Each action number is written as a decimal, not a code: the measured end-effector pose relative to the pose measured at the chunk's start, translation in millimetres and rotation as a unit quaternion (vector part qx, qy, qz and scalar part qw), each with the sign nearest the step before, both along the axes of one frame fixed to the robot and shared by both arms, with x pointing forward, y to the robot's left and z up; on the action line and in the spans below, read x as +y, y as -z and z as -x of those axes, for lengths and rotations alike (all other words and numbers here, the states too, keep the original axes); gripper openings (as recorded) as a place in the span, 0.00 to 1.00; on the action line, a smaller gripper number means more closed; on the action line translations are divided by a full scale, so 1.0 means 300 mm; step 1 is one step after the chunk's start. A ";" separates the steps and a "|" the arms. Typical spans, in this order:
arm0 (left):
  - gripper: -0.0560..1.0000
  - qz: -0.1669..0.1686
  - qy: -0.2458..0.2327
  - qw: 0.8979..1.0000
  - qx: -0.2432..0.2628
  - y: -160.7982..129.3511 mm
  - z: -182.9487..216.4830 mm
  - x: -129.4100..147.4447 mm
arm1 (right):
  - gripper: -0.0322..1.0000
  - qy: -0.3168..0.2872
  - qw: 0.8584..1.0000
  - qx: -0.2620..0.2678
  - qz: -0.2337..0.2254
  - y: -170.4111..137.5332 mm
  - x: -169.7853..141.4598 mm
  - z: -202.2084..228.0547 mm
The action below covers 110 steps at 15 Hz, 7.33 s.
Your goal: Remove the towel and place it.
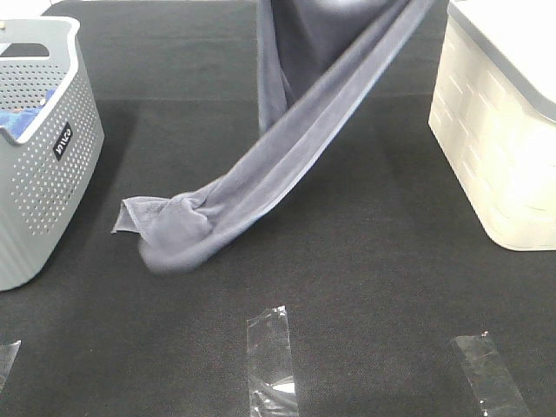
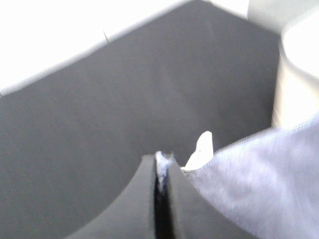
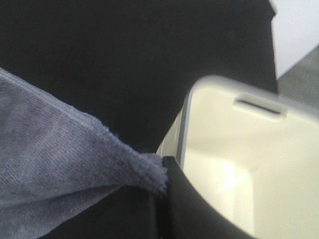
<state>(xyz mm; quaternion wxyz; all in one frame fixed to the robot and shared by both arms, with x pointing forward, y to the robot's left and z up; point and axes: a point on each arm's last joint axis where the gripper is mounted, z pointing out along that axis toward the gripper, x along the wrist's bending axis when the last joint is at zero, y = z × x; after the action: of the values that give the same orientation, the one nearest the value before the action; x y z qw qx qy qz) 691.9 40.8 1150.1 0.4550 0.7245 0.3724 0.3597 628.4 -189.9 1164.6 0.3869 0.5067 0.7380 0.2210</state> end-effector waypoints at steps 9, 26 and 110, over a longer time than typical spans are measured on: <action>0.06 0.154 -0.031 0.882 -0.444 -0.321 -0.106 0.440 | 0.03 -0.210 0.861 -0.459 0.067 -0.360 0.138 -0.092; 0.06 0.011 -0.092 0.927 0.363 0.196 -0.054 0.374 | 0.03 -0.043 0.971 0.230 -0.057 0.182 0.111 -0.048; 0.68 0.048 -0.214 0.886 0.407 0.820 -0.168 0.300 | 0.61 0.003 0.960 0.274 -0.053 0.759 0.186 -0.314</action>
<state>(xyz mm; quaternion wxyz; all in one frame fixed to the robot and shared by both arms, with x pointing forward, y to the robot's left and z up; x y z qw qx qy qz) 742.3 130.7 904.0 0.2093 0.6872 0.6879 0.1032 722.6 -134.0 937.0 0.1439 0.5697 0.8015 0.1112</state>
